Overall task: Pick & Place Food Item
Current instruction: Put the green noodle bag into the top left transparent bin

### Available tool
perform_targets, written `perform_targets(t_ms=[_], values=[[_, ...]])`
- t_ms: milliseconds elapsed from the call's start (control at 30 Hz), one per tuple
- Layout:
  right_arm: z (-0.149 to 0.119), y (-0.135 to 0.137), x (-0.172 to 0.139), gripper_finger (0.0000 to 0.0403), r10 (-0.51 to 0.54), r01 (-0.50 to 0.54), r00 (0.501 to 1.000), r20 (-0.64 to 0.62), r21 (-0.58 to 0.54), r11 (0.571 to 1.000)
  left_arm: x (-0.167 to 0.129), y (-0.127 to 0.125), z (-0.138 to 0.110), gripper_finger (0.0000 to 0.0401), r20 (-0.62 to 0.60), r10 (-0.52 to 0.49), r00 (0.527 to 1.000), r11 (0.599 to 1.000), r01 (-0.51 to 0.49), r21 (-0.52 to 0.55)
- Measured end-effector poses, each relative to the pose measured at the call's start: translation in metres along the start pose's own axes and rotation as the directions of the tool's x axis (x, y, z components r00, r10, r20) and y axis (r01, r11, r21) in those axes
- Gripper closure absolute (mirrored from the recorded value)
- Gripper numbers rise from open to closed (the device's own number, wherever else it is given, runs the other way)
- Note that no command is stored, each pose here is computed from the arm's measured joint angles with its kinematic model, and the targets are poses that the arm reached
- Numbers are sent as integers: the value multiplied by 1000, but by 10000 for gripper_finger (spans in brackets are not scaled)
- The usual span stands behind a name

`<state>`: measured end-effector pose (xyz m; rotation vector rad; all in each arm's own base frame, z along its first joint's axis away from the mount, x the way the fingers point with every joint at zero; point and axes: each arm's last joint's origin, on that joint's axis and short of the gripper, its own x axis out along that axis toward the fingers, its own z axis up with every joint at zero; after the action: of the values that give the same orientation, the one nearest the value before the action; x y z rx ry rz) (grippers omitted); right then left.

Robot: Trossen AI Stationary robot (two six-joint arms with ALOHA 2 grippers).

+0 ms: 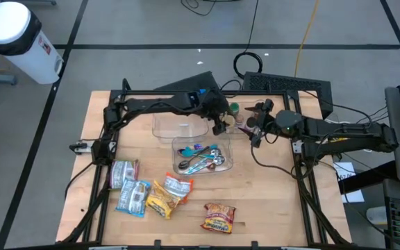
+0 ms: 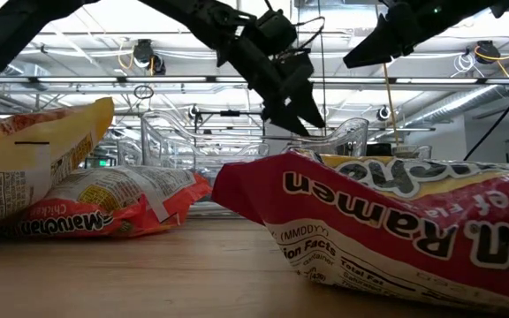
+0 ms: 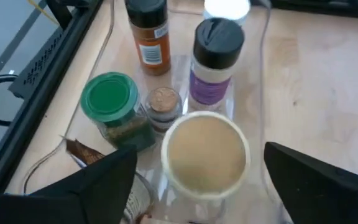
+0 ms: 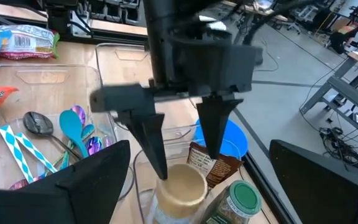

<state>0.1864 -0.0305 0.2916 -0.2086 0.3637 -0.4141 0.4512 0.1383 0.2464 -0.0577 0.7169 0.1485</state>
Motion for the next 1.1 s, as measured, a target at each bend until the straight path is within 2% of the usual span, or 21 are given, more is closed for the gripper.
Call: perform_targets(t_ms=[100, 233, 367, 500, 600, 700, 833, 967, 1100], values=[[0, 0, 0, 24, 1, -1, 1000, -3, 11, 1000, -21, -2, 8, 65, 6, -1, 1000, 1000, 1, -15], [-1, 0, -1, 24, 4, -4, 1000, -9, 31, 1000, -76, -7, 19, 80, -23, -3, 1000, 999, 2, -41], [-3, 0, -3, 24, 8, -6, 1000, -25, 55, 998, -137, -19, 19, 89, -85, -52, 995, 999, 52, 4], [-6, 0, -7, 24, 30, -24, 998, -51, 111, 993, -190, -36, 10, 91, -77, -90, 993, 994, 94, 46], [-9, 2, -9, 24, 100, -85, 992, -73, 184, 979, -214, -44, -15, 91, -51, -85, 995, 996, 85, 9], [-9, 7, -11, 24, 195, -173, 978, -69, 244, 954, -229, -52, -52, 91, -24, -61, 998, 996, 59, -74], [-5, 20, -15, 24, 269, -258, 962, -34, 199, 946, -238, -61, -105, 91, 17, 41, 999, 977, -36, -211], [-1, 30, -22, 24, 278, -274, 961, -2, 149, 950, -249, -65, -155, 91, 46, 123, 991, 926, -97, -366], [1, 42, -30, 24, 306, -305, 952, 13, 143, 942, -250, -68, -196, 91, 63, 121, 991, 853, -71, -518]])
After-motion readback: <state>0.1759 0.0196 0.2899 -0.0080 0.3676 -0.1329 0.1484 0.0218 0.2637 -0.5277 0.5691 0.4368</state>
